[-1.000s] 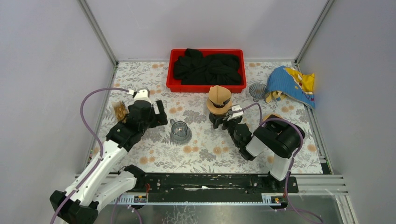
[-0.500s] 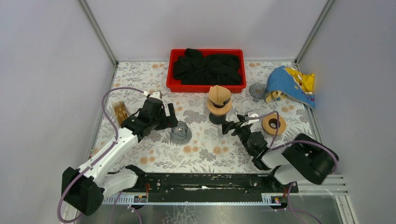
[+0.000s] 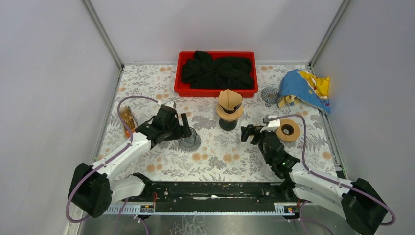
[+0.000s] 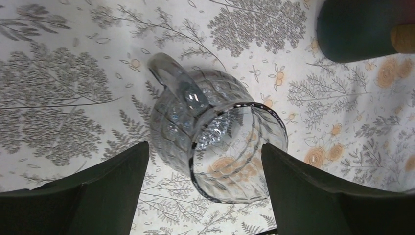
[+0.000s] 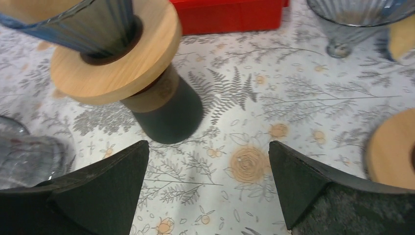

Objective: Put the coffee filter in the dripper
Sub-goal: Move the coffee server to the center of the board.

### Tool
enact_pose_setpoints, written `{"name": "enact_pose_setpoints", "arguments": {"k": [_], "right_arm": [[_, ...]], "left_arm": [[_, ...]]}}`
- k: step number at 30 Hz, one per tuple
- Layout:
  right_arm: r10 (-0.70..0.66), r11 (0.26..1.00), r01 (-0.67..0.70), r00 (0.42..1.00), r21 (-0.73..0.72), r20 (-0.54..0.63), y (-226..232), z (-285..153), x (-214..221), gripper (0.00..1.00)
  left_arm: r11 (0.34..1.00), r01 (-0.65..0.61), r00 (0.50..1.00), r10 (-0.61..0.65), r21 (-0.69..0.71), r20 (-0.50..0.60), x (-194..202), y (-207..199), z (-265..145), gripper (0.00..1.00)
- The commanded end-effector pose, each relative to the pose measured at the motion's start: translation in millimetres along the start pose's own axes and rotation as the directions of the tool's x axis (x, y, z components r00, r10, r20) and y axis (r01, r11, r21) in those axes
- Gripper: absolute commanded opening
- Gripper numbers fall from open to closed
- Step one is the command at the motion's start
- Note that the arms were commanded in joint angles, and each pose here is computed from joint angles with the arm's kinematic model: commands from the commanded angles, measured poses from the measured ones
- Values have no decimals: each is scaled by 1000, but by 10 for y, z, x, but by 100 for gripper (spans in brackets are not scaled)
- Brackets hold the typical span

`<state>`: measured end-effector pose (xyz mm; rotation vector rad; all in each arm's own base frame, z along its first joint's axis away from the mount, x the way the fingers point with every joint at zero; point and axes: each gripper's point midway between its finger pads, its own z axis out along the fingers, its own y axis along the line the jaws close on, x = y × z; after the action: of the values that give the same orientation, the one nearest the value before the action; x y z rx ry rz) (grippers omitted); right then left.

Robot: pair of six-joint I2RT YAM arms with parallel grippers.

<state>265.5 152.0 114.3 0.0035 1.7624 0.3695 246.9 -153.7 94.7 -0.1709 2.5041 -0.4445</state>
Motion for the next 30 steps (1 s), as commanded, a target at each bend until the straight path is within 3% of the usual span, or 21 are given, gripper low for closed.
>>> {"name": "enact_pose_setpoints", "arguments": {"k": [1, 6, 20, 30], "right_arm": [[-19, 974, 36, 997, 225, -76, -349, -113, -111, 99], [23, 939, 14, 994, 342, -104, -603, -234, -226, 99], [241, 860, -110, 948, 499, -207, -1150, -205, -264, 99], [414, 651, -246, 908, 718, -63, -1856, -350, -227, 99]], "left_arm": [[995, 17, 1000, -18, 94, 18, -2, -235, 76, 91], [990, 4, 1000, -4, 142, 2, 87, -411, 98, 89], [974, -39, 997, 51, 221, -50, 404, -763, 167, 87], [959, -78, 995, 94, 274, -44, 445, -1075, 206, 86]]}}
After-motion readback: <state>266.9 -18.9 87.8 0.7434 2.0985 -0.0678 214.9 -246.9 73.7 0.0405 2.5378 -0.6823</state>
